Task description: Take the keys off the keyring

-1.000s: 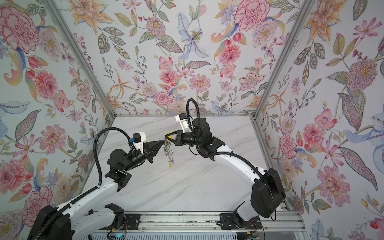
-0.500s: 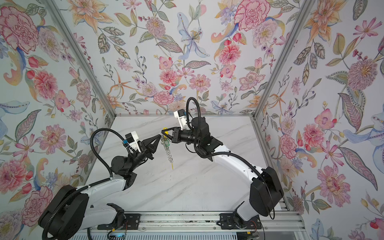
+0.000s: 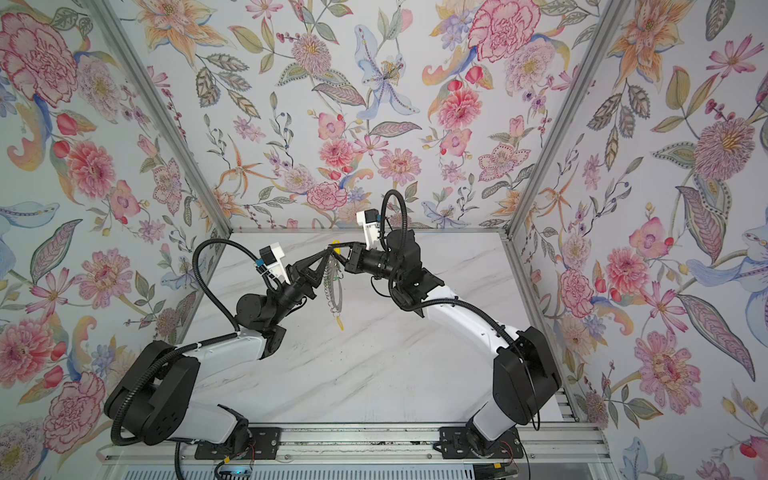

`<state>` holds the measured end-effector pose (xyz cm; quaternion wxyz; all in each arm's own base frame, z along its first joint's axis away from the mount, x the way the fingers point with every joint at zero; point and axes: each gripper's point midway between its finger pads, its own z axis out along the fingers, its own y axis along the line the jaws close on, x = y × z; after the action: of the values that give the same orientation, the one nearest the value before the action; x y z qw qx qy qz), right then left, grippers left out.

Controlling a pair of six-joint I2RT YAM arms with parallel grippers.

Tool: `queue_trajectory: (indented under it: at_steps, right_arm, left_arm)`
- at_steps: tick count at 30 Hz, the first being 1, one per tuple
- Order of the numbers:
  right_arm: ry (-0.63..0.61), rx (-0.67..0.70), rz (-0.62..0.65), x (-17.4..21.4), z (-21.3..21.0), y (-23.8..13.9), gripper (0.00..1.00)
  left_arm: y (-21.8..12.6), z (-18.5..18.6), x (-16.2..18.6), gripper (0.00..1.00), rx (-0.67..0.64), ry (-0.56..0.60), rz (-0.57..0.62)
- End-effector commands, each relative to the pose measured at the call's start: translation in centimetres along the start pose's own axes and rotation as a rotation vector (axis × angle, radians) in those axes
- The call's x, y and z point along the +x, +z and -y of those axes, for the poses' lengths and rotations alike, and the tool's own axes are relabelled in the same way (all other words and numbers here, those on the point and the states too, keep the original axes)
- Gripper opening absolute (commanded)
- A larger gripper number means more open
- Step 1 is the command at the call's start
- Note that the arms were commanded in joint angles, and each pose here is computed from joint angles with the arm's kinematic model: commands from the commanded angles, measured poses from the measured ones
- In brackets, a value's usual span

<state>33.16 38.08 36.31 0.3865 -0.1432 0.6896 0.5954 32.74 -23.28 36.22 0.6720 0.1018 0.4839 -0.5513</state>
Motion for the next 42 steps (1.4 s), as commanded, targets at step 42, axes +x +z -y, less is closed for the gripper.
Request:
queue_trajectory:
  at_steps: [42]
  right_arm:
    - [-0.093,0.258,0.076,-4.2,5.0,-5.6,0.0]
  left_arm:
    - [-0.3,11.3,-8.4,0.0,0.5,-0.004,0.084]
